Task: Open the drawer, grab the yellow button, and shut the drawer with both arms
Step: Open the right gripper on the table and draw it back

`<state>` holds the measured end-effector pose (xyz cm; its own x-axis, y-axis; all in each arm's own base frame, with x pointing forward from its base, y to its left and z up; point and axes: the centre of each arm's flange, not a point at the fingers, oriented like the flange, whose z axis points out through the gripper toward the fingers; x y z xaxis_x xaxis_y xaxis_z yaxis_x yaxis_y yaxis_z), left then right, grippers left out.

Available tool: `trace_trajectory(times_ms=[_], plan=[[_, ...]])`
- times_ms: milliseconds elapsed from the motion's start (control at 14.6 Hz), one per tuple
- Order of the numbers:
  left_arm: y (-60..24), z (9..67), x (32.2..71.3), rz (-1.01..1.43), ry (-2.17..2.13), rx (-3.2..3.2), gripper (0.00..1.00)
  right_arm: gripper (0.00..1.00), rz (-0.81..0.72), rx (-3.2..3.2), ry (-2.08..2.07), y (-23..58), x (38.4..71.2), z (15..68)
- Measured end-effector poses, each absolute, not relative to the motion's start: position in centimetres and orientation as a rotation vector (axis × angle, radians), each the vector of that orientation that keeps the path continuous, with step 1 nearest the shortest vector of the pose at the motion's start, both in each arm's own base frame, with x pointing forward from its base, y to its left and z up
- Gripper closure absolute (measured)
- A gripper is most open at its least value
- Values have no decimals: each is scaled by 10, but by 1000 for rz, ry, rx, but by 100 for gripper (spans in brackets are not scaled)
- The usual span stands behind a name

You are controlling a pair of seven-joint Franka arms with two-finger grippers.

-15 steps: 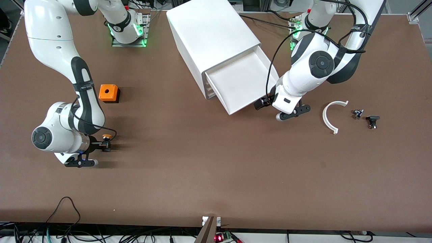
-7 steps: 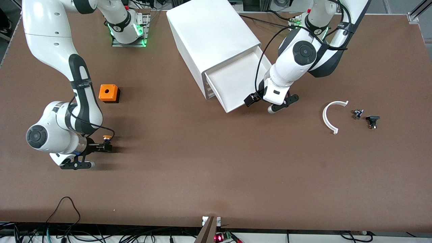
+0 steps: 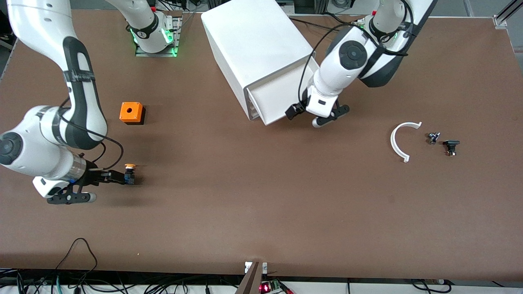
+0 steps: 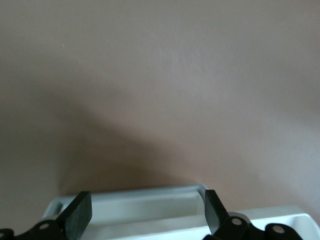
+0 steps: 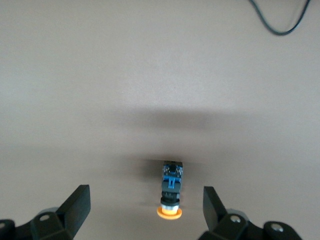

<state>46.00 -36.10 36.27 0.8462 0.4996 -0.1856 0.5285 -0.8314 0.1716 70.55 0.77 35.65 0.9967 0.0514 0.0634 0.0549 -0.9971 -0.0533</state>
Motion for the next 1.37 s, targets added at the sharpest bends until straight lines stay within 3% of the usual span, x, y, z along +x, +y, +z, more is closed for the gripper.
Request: trace_trajectory(times_ms=[479,1027,1369], plan=[[-402,361,414,-293,687,2868,0,0,-95,-3087,-104,4,662,494],[-416,336,401,-451,692,2850,0,0,11,-3109,35,33,616,580],[-418,343,404,-456,684,2852,0,0,-50,-3174,32,58,597,615]])
